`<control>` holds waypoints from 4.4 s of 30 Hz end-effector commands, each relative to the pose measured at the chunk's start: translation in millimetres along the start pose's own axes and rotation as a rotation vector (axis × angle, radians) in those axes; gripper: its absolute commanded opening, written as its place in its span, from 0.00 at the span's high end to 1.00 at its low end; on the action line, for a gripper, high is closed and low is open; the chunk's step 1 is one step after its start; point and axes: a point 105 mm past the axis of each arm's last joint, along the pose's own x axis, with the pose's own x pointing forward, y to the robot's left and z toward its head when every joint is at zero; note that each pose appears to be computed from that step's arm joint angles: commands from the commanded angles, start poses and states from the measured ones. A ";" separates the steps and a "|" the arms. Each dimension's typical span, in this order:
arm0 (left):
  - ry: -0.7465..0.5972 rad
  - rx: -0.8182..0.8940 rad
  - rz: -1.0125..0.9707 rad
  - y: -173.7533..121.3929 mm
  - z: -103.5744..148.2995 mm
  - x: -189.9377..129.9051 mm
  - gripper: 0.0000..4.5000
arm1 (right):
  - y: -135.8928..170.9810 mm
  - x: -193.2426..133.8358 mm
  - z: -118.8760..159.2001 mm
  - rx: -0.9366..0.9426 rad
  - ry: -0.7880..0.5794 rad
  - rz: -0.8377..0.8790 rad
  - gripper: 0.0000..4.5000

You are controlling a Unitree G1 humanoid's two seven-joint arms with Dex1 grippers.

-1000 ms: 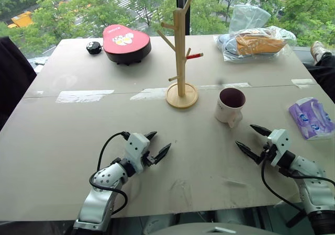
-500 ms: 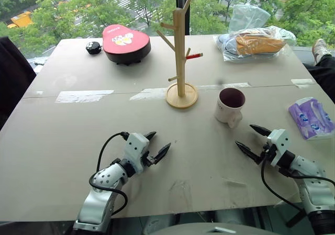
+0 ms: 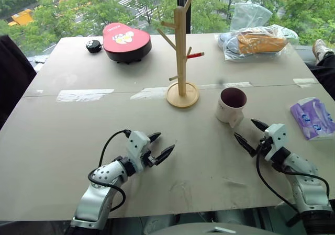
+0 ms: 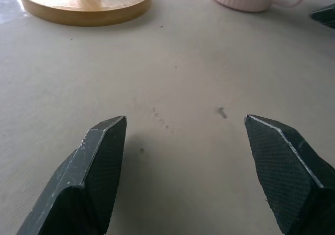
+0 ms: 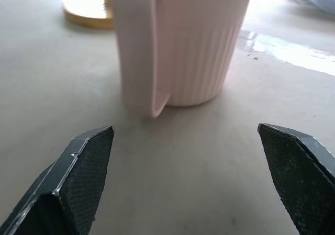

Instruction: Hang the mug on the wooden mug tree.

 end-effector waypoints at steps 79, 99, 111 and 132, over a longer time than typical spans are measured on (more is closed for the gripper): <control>-0.564 0.083 0.068 3.8 115.6 7.1 0.18 | -17.1 59.5 140.6 -0.500 -0.203 0.293 0.99; -0.810 0.229 0.225 -12.4 143.9 -3.1 0.18 | 15.1 154.4 229.1 -0.895 -0.156 0.687 0.99; -0.796 0.202 0.218 -16.2 134.9 1.8 0.18 | 37.6 174.2 251.5 -0.913 -0.174 0.679 0.87; -0.338 0.045 0.260 5.3 52.1 -2.4 0.18 | -76.2 77.7 177.0 -0.171 -0.176 0.377 0.04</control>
